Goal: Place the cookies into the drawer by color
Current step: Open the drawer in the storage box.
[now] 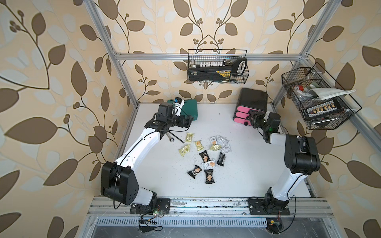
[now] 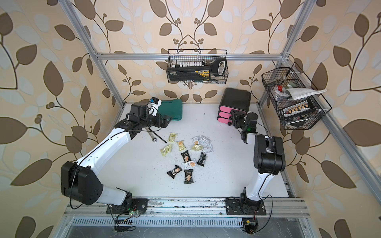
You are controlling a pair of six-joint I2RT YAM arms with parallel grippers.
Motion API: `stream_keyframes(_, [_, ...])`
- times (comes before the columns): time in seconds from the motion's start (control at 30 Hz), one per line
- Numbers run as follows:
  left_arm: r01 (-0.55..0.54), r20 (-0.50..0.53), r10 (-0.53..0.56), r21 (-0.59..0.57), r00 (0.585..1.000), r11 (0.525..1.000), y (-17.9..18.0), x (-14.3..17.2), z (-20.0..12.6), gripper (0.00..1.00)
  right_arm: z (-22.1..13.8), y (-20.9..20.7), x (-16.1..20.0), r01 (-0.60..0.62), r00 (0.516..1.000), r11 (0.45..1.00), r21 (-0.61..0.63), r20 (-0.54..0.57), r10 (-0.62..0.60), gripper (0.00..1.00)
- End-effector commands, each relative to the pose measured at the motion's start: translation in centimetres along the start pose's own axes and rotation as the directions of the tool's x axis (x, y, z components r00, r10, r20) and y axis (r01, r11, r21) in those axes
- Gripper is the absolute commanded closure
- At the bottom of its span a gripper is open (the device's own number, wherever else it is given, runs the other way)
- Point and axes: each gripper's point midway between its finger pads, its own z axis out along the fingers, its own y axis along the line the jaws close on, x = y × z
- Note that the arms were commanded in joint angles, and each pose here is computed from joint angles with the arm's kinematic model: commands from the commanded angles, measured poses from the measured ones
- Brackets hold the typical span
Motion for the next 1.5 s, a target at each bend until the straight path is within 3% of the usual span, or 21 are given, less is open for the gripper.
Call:
stream_keyframes(0.0, [-0.035,0.048,0.035,0.017,0.998,0.999,-0.8,-1.2,-1.1,0.02,0.8,0.2,-0.6,-0.007,1.0,1.0,-0.015,0.03,0.007,0.59])
stream_keyframes(0.27, [-0.044,0.064,0.043,0.018,0.997,0.999,-1.1,-1.2,-1.6,0.02,0.0,0.6,0.9,0.022,1.0,0.999,-0.028,0.02,-0.022,0.78])
stream_keyframes(0.73, [-0.06,0.098,0.061,-0.011,0.993,0.998,-1.0,-1.5,-2.6,0.02,-7.5,-2.0,7.5,0.122,0.992,0.989,0.082,-0.036,-0.119,0.76])
stream_keyframes(0.93, [-0.054,0.097,0.053,-0.001,0.994,0.999,-1.1,-1.5,-2.4,0.02,-8.6,-3.5,8.8,0.135,0.989,0.985,0.104,-0.081,-0.127,0.7])
stream_keyframes(1.13, [-0.055,0.099,0.055,-0.006,0.994,0.998,-1.1,-1.5,-2.6,0.02,-8.4,-3.8,9.6,0.152,0.983,0.984,0.088,-0.117,-0.142,0.45])
stream_keyframes(1.47, [-0.051,0.095,0.051,-0.005,0.994,0.999,-1.0,-1.4,-2.4,0.02,-10.8,-4.3,10.2,0.224,0.97,0.966,0.127,-0.125,-0.208,0.28])
